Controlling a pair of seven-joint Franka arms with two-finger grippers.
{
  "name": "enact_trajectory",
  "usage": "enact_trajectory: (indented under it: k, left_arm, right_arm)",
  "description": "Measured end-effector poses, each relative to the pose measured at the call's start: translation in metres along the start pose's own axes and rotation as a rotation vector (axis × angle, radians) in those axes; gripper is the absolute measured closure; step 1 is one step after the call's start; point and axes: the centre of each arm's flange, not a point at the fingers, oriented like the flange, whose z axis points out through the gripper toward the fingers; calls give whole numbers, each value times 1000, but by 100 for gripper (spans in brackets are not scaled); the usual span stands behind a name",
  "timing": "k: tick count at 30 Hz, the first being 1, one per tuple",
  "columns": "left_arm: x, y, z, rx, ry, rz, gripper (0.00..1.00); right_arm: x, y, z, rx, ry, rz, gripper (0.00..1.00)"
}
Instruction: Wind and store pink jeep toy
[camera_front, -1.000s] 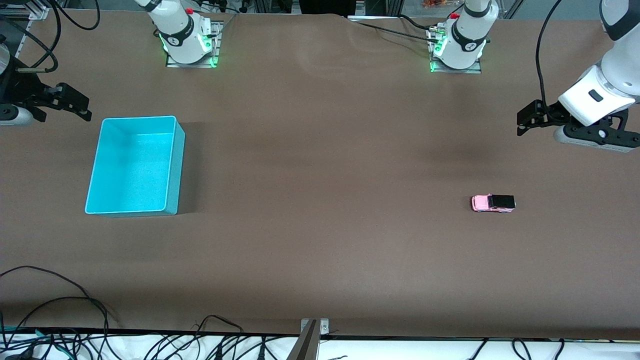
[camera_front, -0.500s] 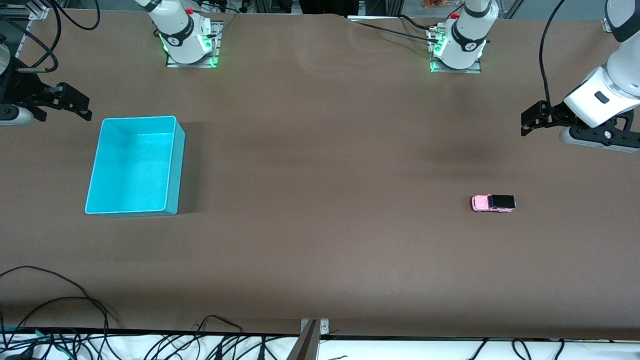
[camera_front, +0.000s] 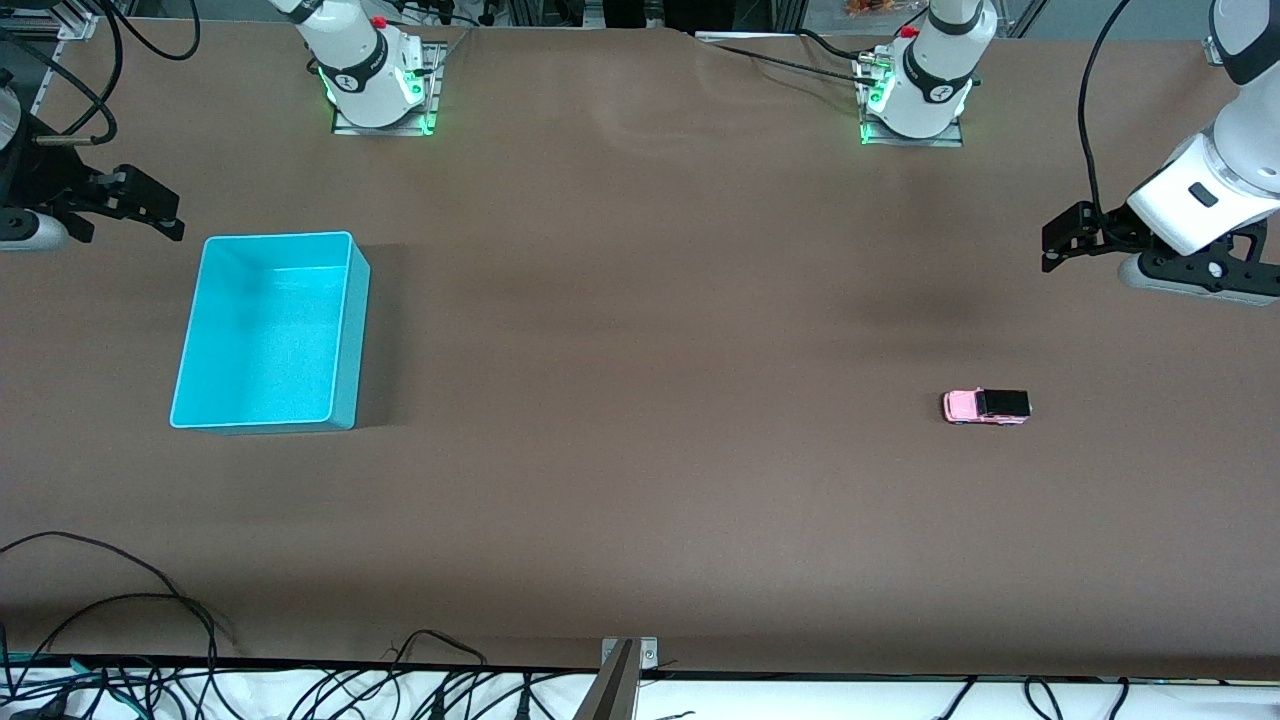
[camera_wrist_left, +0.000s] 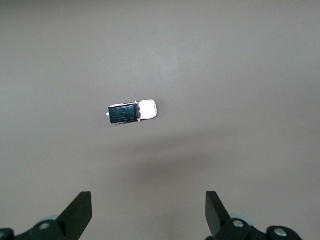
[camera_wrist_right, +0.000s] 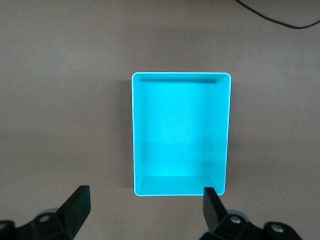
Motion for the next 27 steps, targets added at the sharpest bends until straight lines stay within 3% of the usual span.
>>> enact_trajectory:
  k: [27]
  left_arm:
    - [7, 0, -2, 0, 9, 1, 0]
  right_arm:
    - [0, -1, 0, 0, 0, -1, 0]
